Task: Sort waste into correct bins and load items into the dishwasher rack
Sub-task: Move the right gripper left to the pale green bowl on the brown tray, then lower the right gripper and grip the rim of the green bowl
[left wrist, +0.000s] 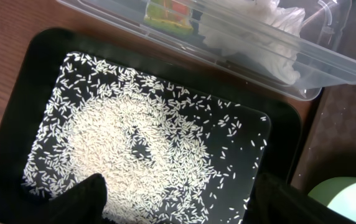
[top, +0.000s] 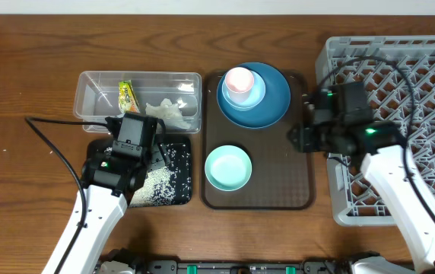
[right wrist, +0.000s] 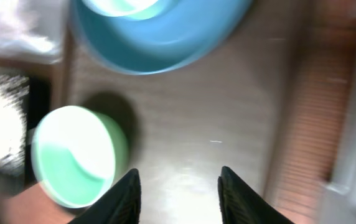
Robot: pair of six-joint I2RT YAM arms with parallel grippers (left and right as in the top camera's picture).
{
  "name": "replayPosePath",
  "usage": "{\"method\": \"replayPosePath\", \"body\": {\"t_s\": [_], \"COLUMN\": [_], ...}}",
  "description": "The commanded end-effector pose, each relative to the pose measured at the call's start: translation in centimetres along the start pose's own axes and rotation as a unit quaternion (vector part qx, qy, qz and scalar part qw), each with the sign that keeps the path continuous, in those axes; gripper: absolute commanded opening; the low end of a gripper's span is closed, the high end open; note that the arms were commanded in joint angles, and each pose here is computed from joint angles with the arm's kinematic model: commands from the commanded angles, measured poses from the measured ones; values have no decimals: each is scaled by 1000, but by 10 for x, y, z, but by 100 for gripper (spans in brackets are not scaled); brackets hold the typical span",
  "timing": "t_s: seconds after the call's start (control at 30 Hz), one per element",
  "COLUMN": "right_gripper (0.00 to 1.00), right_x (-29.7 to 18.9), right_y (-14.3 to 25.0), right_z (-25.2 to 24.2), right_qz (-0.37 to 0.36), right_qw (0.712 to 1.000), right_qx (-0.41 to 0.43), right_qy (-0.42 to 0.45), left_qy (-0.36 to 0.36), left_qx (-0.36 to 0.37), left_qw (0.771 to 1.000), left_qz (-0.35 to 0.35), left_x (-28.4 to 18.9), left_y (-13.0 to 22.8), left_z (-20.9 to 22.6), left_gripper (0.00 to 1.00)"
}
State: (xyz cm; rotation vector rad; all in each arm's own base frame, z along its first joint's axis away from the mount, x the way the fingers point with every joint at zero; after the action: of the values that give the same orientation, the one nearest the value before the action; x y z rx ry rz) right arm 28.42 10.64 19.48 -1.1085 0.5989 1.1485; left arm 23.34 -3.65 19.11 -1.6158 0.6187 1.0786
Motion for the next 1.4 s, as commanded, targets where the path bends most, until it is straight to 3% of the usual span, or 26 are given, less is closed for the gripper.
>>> {"method": "replayPosePath", "body": {"t_s": [0.0, 0.13, 0.63, 1.23, 1.37], "right_gripper": [43, 43, 45, 37, 27], "right_x": [14, 35, 114, 152, 154], "right_y": [9, 16, 70, 110, 111], "right_z": [25, 49, 136, 139, 136], "right_qz": [31, 48, 98, 140, 137], "right_qw": [998, 995, 968, 960, 959], "right_qx": [-19, -59, -200, -239, -245], "right_qy": [-52, -70, -116, -51, -29], "left_qy": [-7, -7, -35, -51, -51], "left_qx": [-5, -4, -4, -31, -31], "left_qw": [1000, 1000, 999, 998, 998], "left_qz": [-3, -3, -22, -21, -21], "left_x": [0, 0, 1, 3, 3], "left_y": [-2, -2, -8, -13, -13], "left_z": [1, 1, 10, 24, 24], "left_gripper": [83, 88, 94, 97, 97]}}
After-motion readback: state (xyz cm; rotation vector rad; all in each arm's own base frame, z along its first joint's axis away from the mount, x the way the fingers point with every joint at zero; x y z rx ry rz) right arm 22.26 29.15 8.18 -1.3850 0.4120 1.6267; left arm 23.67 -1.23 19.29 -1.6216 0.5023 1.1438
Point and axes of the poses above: each gripper's point midway between its finger pads, its own x axis out along the fingers, its own z axis along the line the jaws close on, y = z × x, the point moved 7 cm from there along -x, back along the fingers, and after that the axes turned 2 degrees about x, right-handed, at the moved point
